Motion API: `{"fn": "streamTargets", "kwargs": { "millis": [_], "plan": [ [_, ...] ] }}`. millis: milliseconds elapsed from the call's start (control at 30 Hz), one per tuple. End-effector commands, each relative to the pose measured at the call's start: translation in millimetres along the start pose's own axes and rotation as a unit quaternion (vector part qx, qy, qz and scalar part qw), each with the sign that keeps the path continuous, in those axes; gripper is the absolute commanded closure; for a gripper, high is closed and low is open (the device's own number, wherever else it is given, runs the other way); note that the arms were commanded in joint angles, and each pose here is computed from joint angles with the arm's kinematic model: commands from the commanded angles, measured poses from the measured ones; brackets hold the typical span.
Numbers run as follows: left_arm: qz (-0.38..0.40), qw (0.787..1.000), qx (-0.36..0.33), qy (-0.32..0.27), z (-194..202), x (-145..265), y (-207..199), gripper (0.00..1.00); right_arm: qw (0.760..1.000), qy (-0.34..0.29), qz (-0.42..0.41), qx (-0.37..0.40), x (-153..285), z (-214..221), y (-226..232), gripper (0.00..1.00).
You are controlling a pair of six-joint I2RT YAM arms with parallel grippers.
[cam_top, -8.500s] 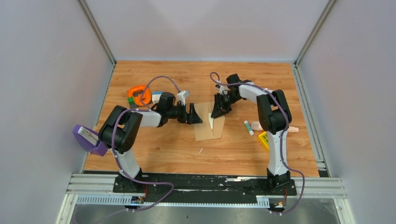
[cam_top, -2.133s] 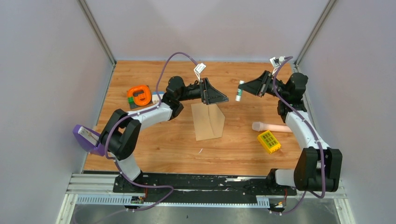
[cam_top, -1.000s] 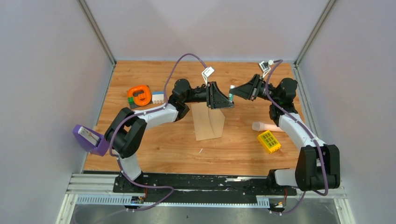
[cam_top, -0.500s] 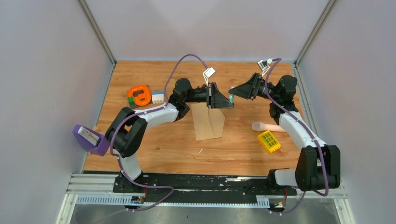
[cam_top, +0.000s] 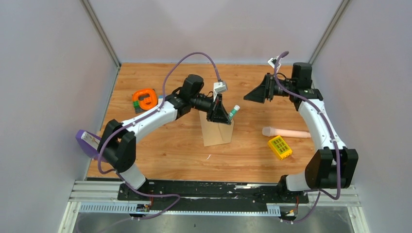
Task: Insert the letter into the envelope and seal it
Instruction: Open the solid glue cap from the solid glue.
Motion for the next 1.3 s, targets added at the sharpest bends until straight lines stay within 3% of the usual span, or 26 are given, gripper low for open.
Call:
{"fn": "streamTargets", "kwargs": {
  "millis": [0, 233, 433, 867, 1267],
  "plan": [
    [-0.057, 0.990, -0.105, 0.073, 19.5, 28.1, -11.2, 1.00, 0.996, 0.077, 0.025, 0.026, -6.9, 36.1, -4.5, 0.27],
    [-0.161, 0.959, -0.191, 0.132, 20.1, 42.9, -6.1, 1.00, 0.993, 0.102, -0.019, -0.054, -21.8, 53.6, -6.2, 0.31],
    [-0.204, 0.938, -0.224, 0.167, 23.9, 42.3, -3.0, 1.00, 0.982, 0.127, -0.045, -0.131, -39.8, 62.0, -14.7, 0.36],
    [-0.206, 0.931, -0.232, 0.191, 29.1, 30.5, -5.4, 1.00, 0.968, 0.199, -0.052, -0.143, -88.2, 88.0, -3.9, 0.37],
    [-0.200, 0.932, -0.231, 0.194, 28.5, 26.0, -7.3, 1.00, 0.968, 0.205, -0.025, -0.141, -95.8, 89.8, -12.6, 0.64]
  ]
}}
Point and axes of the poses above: each gripper's point midway between its finger pads, its own x axis back along the fingers, its own y axis along the line the jaws close on, z = x × y, the point moved 8 cm from there along x, back along the fingers, and after that the axes turned 2 degrees about x, right-handed, at the moved point
